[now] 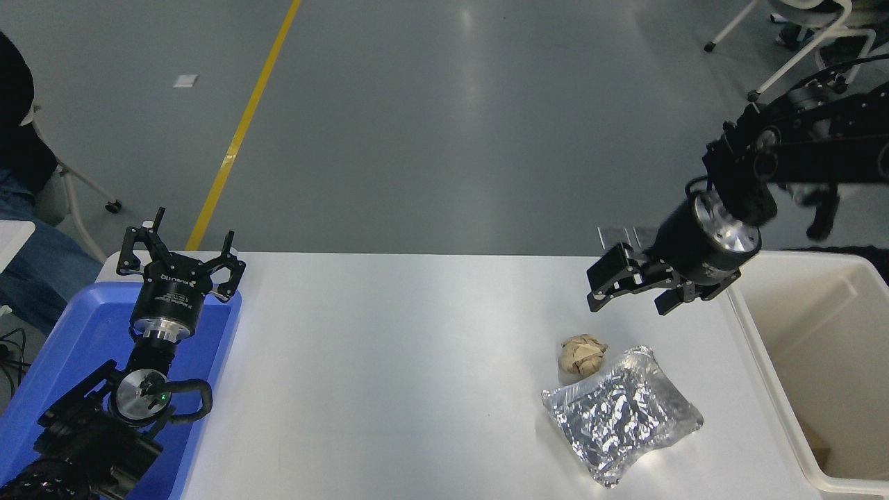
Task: Pick up foil plate and place in dustbin
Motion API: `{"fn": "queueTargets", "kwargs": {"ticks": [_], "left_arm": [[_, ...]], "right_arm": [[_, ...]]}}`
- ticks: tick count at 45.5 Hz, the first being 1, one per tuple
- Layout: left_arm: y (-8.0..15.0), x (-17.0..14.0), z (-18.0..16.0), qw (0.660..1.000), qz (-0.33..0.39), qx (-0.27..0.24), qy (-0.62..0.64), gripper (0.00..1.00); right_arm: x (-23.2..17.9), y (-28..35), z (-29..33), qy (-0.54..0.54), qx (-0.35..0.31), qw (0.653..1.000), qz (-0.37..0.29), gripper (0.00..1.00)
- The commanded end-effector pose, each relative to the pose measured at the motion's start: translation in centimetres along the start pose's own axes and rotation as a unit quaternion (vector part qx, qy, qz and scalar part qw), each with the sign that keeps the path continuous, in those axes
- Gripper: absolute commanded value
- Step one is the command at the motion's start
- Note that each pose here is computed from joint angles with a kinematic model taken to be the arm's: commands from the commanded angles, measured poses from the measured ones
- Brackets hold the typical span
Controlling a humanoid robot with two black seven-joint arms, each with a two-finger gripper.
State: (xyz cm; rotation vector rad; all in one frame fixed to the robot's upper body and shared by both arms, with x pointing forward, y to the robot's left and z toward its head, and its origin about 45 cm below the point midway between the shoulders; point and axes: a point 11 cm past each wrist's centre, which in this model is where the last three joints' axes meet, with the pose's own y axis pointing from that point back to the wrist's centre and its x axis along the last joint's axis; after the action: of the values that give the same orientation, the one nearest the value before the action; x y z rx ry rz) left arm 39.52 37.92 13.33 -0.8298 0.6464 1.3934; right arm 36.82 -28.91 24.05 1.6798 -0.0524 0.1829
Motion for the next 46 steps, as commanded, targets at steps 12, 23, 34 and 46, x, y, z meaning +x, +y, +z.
{"fn": "queueTargets", "kwargs": {"ticks": [12, 23, 34, 46], "left_arm": [[0.0, 0.0, 0.0, 1.0, 0.0, 0.0, 0.0, 1.0], [0.0, -0.1, 0.0, 1.0, -0.001, 0.001, 0.0, 1.0], [0.0, 0.0, 0.1, 1.0, -0.001, 0.0, -0.001, 1.0], [-0.1, -0.1, -0.1, 1.0, -0.001, 0.002, 0.0, 1.0]], "right_arm": [[-5.4, -11.8, 9.7, 0.01, -0.065, 0.997, 0.039, 1.0], [-6.8, -14.6, 9.8, 0.0, -0.061, 0.996, 0.059, 1.0], [-8.3, -16.4, 8.7, -0.033, -0.03, 0.997, 0.057, 0.76], [-7.9, -16.9, 7.7, -0.026, -0.022, 0.997, 0.071, 0.0]]}}
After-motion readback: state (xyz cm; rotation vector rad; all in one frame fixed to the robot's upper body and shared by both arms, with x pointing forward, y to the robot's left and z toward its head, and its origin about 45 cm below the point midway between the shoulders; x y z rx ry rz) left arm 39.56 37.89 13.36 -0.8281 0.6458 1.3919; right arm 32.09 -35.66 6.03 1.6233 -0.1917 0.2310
